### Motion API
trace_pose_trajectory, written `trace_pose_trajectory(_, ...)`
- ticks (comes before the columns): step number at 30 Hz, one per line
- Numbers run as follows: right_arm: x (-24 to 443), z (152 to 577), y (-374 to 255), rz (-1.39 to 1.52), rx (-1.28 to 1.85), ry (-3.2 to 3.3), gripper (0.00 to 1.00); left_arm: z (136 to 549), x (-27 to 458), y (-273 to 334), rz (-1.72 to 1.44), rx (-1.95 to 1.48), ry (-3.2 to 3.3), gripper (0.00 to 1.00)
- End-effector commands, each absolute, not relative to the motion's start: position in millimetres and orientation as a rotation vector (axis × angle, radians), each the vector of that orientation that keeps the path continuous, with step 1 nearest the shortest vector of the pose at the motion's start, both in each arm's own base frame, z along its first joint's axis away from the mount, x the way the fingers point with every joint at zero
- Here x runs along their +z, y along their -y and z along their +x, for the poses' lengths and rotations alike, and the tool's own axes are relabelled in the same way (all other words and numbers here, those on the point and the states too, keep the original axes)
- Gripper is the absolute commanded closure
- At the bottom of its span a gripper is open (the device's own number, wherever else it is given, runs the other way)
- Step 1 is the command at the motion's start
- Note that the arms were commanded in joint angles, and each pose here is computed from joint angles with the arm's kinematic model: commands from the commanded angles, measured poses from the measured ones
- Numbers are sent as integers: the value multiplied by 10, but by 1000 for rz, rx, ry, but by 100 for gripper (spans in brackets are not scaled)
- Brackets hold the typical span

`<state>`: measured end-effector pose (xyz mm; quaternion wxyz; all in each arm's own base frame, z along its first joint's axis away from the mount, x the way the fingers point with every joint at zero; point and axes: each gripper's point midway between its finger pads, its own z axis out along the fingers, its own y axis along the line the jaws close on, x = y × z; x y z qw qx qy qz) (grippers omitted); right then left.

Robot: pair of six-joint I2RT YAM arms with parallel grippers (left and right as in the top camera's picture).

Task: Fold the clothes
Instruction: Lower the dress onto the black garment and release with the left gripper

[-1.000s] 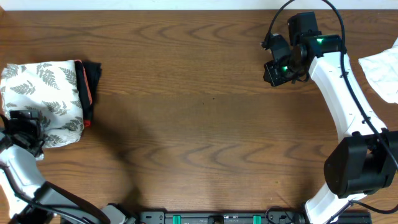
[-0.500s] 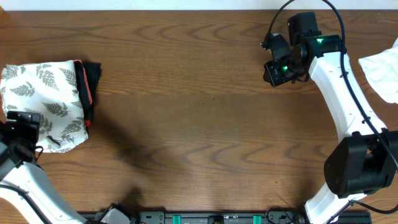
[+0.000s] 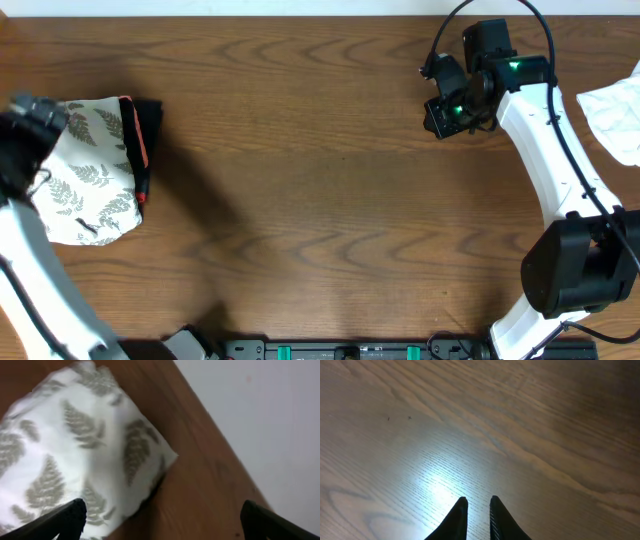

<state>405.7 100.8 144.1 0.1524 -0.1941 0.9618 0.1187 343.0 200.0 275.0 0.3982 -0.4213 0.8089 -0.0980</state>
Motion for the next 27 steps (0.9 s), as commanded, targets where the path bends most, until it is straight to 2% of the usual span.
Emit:
trace_pose_trajectory(1, 1470, 4076, -995, -560, 335, -2751, 85, 3610, 2455, -2002, -999, -189, -2213, 2)
trace_pose_trajectory(6, 1470, 4076, -997, -560, 335, -2750, 85, 3597, 1835, -2059, -1050, -55, -2420, 2)
trace_pose_trajectory(19, 1464, 4057, -994, -560, 337, -2759, 85, 3731, 421, -1834, -1122, -138, -2765, 2)
trace_pose_trajectory(23, 1461, 4048, -991, -560, 337, -2763, 85, 3757, 321, -1743, -1100, -143, -2801, 2)
trace_pose_trajectory(27, 1460, 4045, -992, -561, 337, -2764, 85, 3782, 486, -1773, -1064, -85, -2777, 2)
